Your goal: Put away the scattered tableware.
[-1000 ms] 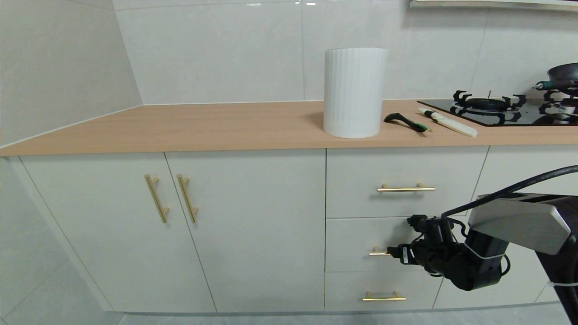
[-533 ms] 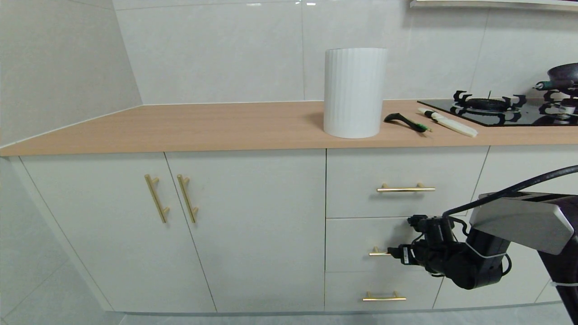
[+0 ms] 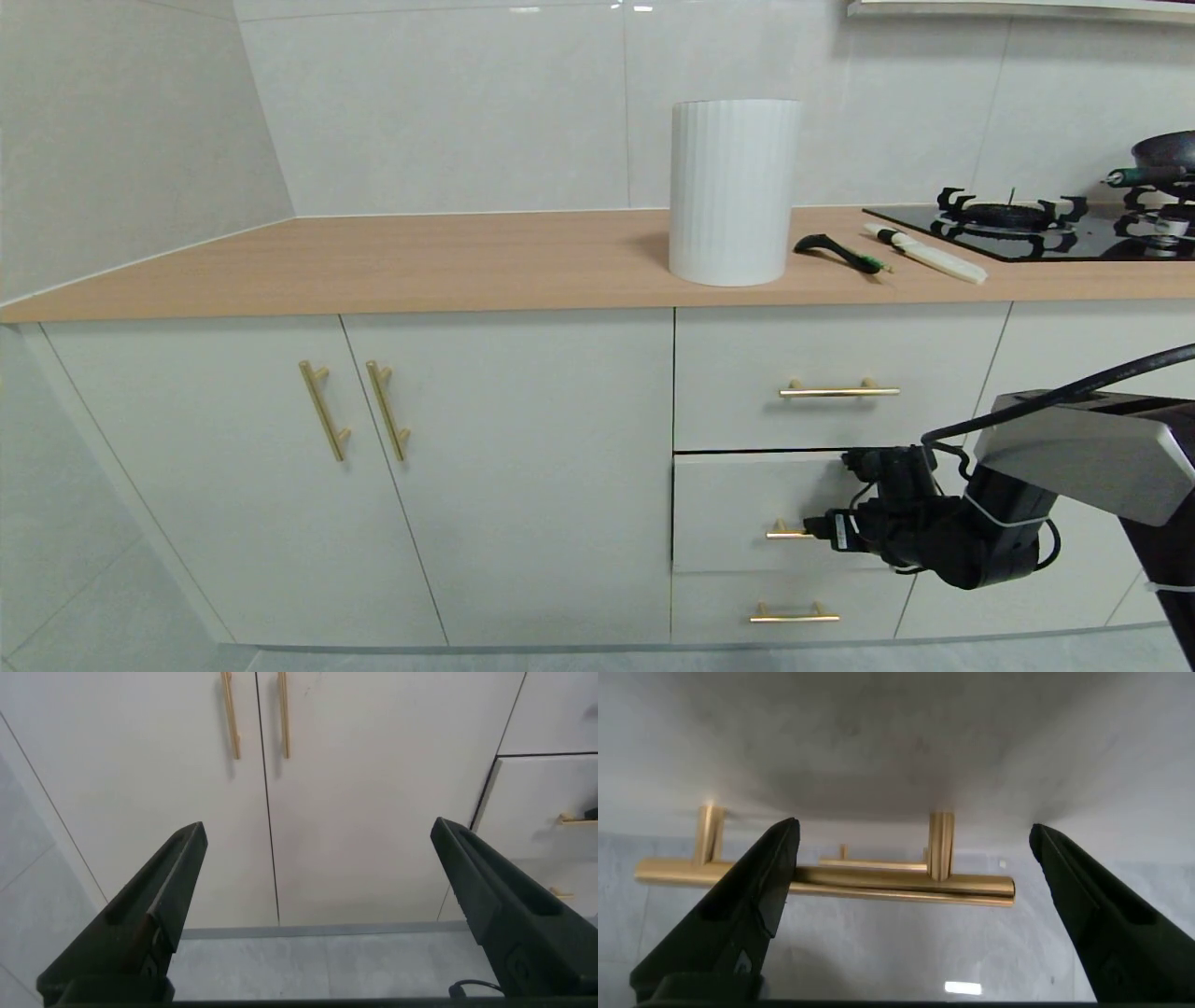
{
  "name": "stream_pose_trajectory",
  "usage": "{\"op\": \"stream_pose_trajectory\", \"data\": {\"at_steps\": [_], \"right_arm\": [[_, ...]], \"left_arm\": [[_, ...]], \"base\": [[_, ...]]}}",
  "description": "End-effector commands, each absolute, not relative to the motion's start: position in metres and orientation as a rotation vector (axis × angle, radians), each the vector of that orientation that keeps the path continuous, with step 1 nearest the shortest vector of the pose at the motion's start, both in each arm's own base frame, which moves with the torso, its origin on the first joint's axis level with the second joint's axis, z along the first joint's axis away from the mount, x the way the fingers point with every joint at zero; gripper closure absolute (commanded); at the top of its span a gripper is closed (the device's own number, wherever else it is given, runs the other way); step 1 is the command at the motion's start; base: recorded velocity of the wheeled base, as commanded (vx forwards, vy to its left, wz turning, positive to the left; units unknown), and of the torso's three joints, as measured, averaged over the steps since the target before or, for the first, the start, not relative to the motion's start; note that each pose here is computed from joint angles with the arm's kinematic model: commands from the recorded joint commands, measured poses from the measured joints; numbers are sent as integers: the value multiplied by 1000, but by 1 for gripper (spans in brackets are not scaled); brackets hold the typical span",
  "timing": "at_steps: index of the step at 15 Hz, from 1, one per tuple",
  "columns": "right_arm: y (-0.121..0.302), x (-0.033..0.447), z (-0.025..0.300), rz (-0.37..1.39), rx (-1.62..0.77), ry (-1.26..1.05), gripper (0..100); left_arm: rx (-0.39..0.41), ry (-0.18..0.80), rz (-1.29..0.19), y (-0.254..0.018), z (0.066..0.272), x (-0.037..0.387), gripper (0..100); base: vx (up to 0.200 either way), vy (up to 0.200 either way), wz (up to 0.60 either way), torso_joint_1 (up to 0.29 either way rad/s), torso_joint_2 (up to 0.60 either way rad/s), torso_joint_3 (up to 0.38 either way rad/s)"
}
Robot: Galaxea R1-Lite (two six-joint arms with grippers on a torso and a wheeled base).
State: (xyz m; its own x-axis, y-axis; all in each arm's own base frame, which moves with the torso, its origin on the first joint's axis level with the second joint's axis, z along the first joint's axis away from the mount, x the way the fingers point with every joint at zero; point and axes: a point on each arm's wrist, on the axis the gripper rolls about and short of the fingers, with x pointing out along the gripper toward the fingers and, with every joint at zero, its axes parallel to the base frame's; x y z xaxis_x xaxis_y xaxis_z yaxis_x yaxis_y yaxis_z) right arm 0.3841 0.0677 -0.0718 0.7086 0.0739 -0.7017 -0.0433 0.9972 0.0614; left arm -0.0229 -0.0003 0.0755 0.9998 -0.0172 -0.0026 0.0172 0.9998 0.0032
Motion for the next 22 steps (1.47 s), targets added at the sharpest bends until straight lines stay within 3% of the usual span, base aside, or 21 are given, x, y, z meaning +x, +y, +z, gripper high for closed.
{"op": "stream_pose_trajectory", "data": {"at_steps": [1,4,6,9,12,14,18,22], "right_arm": [[68,384,-70,68,40,773,0],[69,376,-69,68,37,787,0],[66,358,-49,80,36,797,0],[72,336,-6,114,32,748,0],[82,292,80,202,28,693,0],[80,278,113,219,35,630,0],[82,284,111,206,33,627,0],[90,316,62,148,7,654,0]], "left_arm": [[3,3,-17,0,75,-23,0],[3,3,-17,0,75,-23,0],[3,3,-17,0,75,-23,0],[3,3,-17,0,75,-23,0],[3,3,-17,0,75,-23,0],[3,3,-17,0,75,-23,0],[3,3,-17,0,75,-23,0],[3,3,-17,0,75,-23,0]], "base": [[0,0,0,0,0,0],[0,0,0,0,0,0],[0,0,0,0,0,0],[0,0,0,0,0,0],[0,0,0,0,0,0],[0,0,0,0,0,0],[0,0,0,0,0,0],[0,0,0,0,0,0]]}}
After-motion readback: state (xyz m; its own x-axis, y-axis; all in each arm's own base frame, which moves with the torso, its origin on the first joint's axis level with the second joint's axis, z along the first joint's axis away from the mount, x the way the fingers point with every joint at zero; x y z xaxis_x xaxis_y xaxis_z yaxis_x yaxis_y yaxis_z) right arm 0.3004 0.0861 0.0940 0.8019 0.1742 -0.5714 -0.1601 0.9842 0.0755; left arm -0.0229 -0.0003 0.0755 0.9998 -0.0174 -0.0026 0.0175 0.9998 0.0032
